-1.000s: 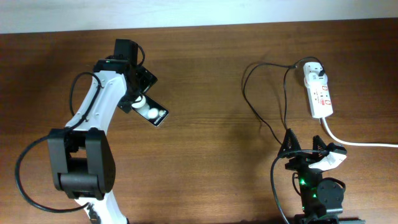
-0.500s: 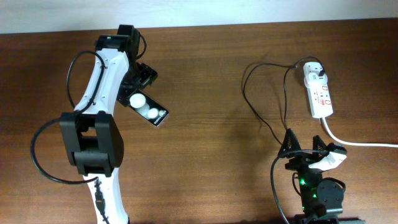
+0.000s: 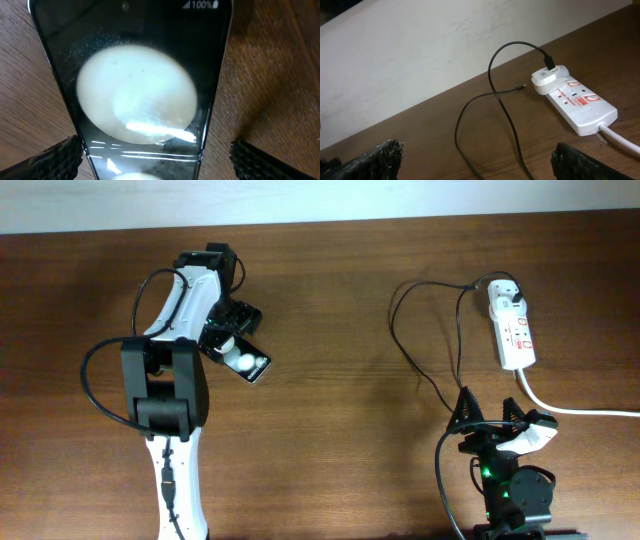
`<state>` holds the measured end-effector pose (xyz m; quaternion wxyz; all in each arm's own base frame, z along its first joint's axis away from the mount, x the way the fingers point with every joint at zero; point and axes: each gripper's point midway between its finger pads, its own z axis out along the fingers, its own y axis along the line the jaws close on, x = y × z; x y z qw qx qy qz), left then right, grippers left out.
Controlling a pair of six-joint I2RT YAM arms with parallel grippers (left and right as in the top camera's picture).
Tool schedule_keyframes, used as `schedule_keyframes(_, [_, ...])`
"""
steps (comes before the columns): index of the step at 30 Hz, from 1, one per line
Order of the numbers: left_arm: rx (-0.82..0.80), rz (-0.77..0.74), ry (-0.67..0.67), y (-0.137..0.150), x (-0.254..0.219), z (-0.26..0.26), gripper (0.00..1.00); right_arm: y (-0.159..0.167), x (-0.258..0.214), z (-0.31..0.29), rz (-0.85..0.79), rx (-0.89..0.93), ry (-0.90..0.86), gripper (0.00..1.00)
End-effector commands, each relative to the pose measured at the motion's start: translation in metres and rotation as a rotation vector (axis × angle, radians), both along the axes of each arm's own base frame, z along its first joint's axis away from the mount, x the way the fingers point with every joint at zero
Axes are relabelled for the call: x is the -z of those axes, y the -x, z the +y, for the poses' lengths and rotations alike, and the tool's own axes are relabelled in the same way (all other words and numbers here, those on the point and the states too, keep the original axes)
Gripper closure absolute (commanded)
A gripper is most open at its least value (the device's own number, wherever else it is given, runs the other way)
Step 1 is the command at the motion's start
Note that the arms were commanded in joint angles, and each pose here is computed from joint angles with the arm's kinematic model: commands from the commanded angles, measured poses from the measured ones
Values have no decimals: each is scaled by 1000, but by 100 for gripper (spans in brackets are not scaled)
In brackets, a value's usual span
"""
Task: Plug charger to phone and switch on socket
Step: 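Lower the left gripper and close it on the phone's sides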
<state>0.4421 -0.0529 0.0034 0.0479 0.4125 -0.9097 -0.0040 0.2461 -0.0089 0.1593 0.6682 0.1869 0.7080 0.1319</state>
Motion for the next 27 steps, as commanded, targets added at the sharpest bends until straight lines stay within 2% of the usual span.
schedule_keyframes(1, [118, 41, -3, 5, 19, 3, 1, 0, 4, 2, 8, -9, 11, 1])
schedule_keyframes(9, [115, 123, -6, 30, 39, 5, 1, 0, 4, 2, 8, -10, 11, 1])
schedule_keyframes(20, [126, 184, -64, 43, 60, 17, 1, 0, 4, 2, 8, -10, 11, 1])
schedule_keyframes(23, [123, 125, -47, 29, 64, 13, 1, 0, 4, 2, 8, -10, 11, 1])
schedule_keyframes(26, [289, -2, 99, 3, 67, -12, 1, 0, 4, 2, 8, -10, 11, 2])
schedule_keyframes(27, [308, -8, 104, 1, 67, -12, 1, 0, 4, 2, 8, -10, 11, 1])
